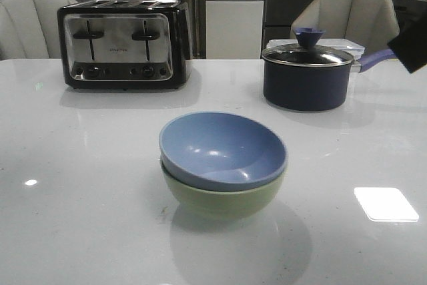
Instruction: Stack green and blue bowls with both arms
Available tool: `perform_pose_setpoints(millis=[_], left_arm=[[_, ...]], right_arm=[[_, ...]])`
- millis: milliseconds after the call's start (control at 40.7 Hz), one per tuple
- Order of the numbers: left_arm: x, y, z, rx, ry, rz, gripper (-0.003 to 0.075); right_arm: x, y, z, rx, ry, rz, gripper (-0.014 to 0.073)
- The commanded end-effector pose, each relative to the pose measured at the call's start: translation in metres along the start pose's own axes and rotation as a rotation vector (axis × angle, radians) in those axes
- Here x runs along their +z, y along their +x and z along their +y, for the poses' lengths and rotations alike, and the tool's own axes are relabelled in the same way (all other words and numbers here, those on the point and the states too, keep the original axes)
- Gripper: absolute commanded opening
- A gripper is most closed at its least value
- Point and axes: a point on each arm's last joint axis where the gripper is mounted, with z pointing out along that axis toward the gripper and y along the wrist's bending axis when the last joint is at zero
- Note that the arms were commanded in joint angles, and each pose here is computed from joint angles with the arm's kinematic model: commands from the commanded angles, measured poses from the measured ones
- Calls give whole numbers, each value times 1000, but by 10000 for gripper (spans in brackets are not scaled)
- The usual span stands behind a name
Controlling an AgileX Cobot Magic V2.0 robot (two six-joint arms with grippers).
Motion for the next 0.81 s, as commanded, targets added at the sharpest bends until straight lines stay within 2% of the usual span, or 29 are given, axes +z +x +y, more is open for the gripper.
perform_pose_setpoints(millis=[0, 442, 687, 786], left_arm=[[-32, 7, -3, 9, -22, -170, 371], [-66, 89, -13, 10, -32, -245, 371], [-72, 101, -15, 11, -37, -282, 371], [-73, 101, -15, 11, -37, -284, 338]], right_arm=[[-7, -11, -1, -24, 23, -83, 416], [-11, -6, -2, -16, 39, -69, 416], [-13, 4, -1, -18, 46, -90, 414], [-11, 6, -2, -25, 52, -78, 361]])
